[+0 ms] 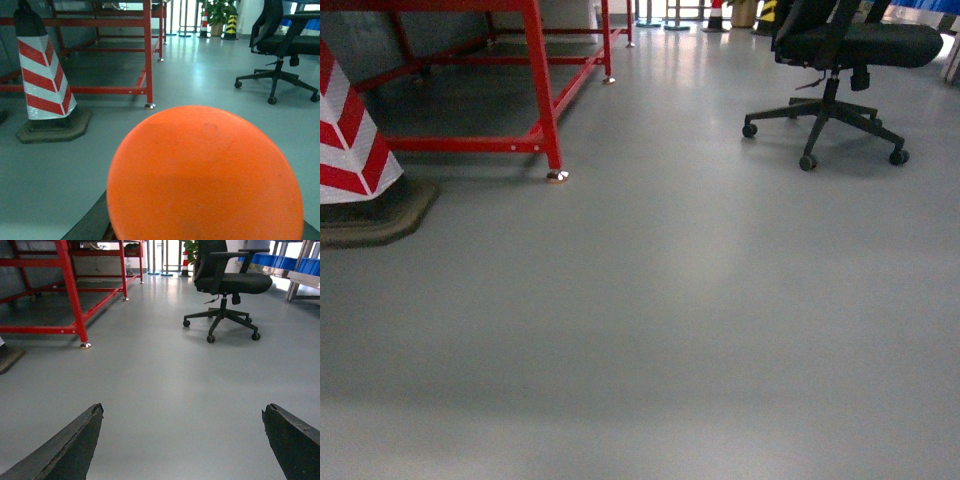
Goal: Pick capacitor and pack into box
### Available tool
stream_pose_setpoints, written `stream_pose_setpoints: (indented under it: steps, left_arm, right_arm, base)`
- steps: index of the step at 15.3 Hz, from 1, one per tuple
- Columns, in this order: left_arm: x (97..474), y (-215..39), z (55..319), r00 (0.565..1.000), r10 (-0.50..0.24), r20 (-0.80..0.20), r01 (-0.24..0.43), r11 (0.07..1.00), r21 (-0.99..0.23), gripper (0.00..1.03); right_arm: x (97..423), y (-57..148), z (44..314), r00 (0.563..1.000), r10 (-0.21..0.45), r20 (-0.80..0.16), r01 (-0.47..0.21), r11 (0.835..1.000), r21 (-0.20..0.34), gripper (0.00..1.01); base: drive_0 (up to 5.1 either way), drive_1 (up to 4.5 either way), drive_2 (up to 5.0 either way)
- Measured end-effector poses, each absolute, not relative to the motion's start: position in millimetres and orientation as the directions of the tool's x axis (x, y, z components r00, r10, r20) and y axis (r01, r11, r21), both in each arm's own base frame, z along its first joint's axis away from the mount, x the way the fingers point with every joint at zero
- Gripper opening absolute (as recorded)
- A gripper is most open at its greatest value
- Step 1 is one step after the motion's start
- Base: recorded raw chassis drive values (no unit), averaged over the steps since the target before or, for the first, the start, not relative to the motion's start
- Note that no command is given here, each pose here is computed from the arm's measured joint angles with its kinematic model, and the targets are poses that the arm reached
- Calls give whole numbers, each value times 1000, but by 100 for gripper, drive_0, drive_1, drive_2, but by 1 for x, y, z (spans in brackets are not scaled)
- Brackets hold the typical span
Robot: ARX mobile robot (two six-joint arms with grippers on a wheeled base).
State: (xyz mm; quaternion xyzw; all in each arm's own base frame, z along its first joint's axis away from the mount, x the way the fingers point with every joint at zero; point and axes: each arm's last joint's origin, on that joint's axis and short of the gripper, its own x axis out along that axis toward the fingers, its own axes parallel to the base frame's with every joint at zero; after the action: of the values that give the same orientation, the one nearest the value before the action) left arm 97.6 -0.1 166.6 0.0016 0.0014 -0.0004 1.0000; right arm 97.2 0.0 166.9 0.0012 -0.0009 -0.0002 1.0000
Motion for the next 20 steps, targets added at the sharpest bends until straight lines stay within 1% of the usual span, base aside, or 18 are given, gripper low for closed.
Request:
stream_pose_setpoints:
  steps: [20]
  left_arm:
    - [98, 0, 167, 1000, -1, -3, 1, 1000, 3, 44]
  right_arm:
    - [97, 0, 167, 1000, 0, 2, 0, 1000, 2, 98]
  base:
    - [-500, 241, 241]
